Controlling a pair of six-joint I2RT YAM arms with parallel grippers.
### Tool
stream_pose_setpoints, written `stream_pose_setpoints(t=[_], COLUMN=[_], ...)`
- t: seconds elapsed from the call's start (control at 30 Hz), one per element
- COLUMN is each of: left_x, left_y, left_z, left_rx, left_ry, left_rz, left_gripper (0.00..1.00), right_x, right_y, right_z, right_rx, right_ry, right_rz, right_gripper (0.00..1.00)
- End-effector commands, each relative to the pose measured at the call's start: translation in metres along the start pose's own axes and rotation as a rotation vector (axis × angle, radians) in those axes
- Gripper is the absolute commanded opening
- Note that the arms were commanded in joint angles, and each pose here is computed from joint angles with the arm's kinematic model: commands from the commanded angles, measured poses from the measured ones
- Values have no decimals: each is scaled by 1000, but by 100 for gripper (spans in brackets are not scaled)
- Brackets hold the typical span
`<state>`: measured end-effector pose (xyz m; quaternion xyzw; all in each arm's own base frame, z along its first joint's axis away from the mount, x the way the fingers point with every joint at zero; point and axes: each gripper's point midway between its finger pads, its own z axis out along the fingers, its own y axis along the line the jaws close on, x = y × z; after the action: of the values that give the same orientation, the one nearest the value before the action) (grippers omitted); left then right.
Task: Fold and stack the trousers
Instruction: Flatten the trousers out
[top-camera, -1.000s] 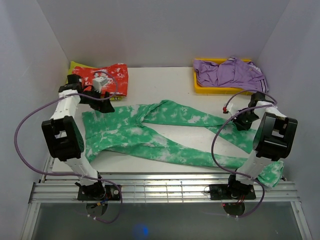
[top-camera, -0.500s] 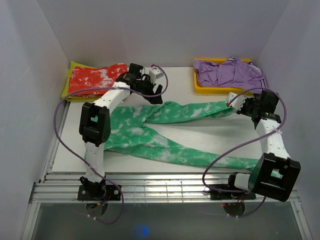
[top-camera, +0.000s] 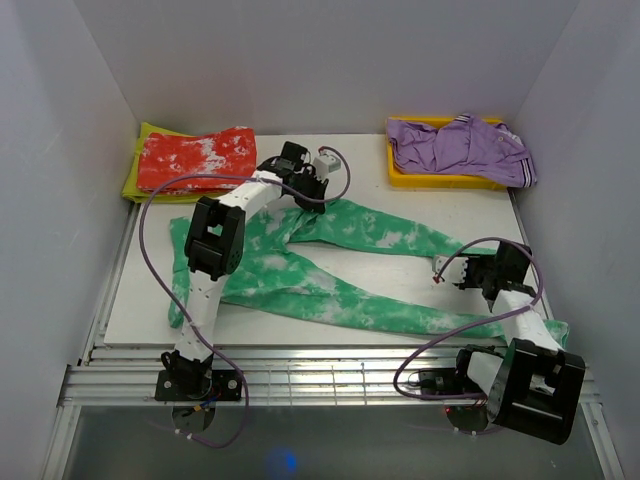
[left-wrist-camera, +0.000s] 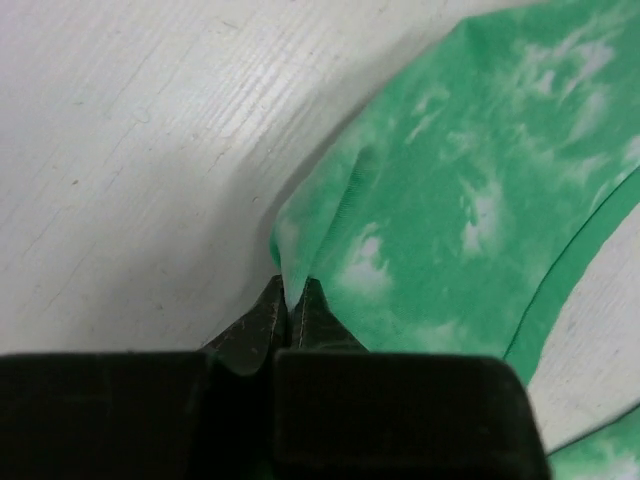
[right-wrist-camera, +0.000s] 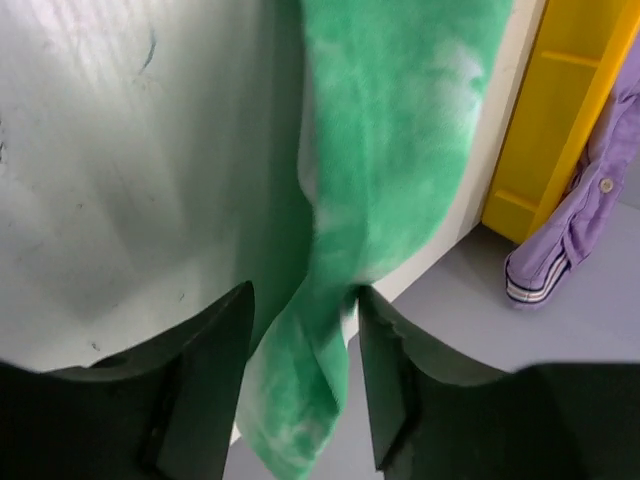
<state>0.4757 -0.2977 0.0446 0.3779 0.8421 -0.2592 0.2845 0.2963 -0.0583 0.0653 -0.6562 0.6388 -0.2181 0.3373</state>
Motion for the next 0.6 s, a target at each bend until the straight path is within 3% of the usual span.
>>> stream_pose_setpoints(t=[0.0,0.03,0.07,0.23,0.27,0.33,0.37,0.57], left_x=[-84,-76,-79,-57,-21,1,34,117], left_y=[-24,-33,-46,-108,-114,-133,-141,-167], left_z=[-76,-82,-95,-158,-149,-150,-153,-143], left_rx=[-41,-22,-1,8,29,15,8,-79], left_ry=[-215,-222,-248,-296,-236,-223,-191,-112], left_rz=[139,182,218,478,526,635,718,1036], left_gripper=[0,0,0,0,0,0,0,0], right_x=[14,21,25,55,63,58,61,30], right_y=[6,-1,-3,-44,-78,-81,-102,-77], right_z=[-5,-9,-10,-40,-52,-64,-71,-73], right_rx=[-14,-1,-7,-33,4,-68,-64,-302], right_ry=[79,99,108,103,102,51,45,-85], right_rz=[-54,-28,-10,200,246,344,366,433], right_gripper=[56,70,93,90,90,90,90,91])
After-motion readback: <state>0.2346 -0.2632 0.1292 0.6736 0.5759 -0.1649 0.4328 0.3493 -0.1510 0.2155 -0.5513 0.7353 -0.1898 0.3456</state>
